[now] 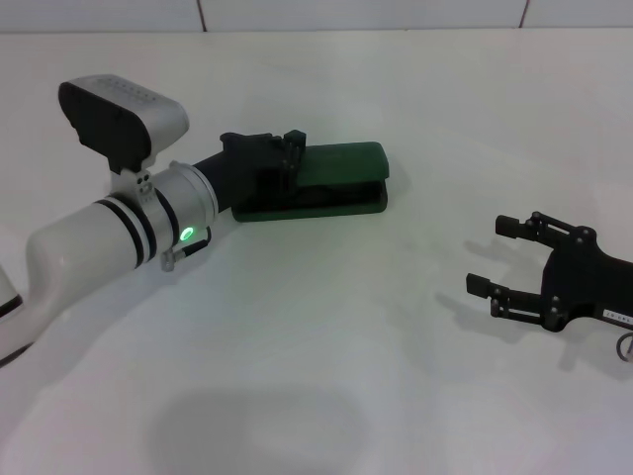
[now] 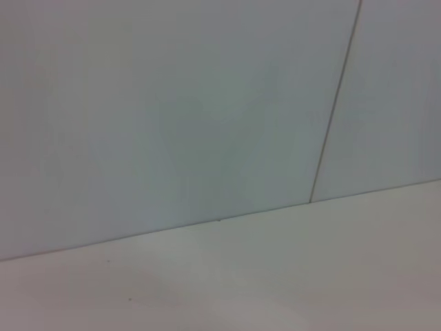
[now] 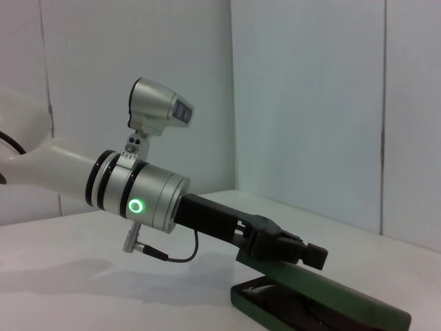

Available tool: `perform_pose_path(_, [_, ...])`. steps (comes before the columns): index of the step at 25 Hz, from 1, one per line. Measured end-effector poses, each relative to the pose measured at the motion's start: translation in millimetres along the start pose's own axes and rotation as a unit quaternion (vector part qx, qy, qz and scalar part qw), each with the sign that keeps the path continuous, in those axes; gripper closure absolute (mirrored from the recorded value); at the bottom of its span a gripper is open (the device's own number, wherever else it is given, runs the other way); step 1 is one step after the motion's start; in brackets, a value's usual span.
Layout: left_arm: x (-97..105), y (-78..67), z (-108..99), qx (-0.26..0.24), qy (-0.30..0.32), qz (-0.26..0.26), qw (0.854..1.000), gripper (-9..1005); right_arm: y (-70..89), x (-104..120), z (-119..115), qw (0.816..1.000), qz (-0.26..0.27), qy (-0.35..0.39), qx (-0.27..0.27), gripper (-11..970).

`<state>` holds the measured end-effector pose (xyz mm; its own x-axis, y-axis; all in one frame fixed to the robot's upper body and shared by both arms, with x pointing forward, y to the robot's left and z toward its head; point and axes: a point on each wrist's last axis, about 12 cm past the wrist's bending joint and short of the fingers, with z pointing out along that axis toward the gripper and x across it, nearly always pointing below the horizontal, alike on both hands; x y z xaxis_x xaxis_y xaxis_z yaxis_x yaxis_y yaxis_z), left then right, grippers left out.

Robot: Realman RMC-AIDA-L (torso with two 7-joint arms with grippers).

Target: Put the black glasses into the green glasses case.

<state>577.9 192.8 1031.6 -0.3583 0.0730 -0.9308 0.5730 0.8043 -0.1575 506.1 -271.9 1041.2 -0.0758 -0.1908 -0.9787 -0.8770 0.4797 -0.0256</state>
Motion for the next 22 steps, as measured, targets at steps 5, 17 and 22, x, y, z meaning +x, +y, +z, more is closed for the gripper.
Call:
perform_pose_path(5, [3.4,-2.2,-0.6,0.004,0.002,0.008,1.000,968,0.2,0.3,-0.2,1.000,0.001,0.000,0.000,146])
perform_pose_path(17, [0.9,-3.8,-6.3,0.031,-0.027,-0.018,0.999,947,1.2,1.0,-2.2,1.000,0.006,-0.005,0.006,146])
perform_pose_path(22, [-12.9,10.8,-10.4,0.058,-0.011,-0.076,0.995,939,0.9,0.8,-3.6,1.000,0.005,-0.006,0.006,146])
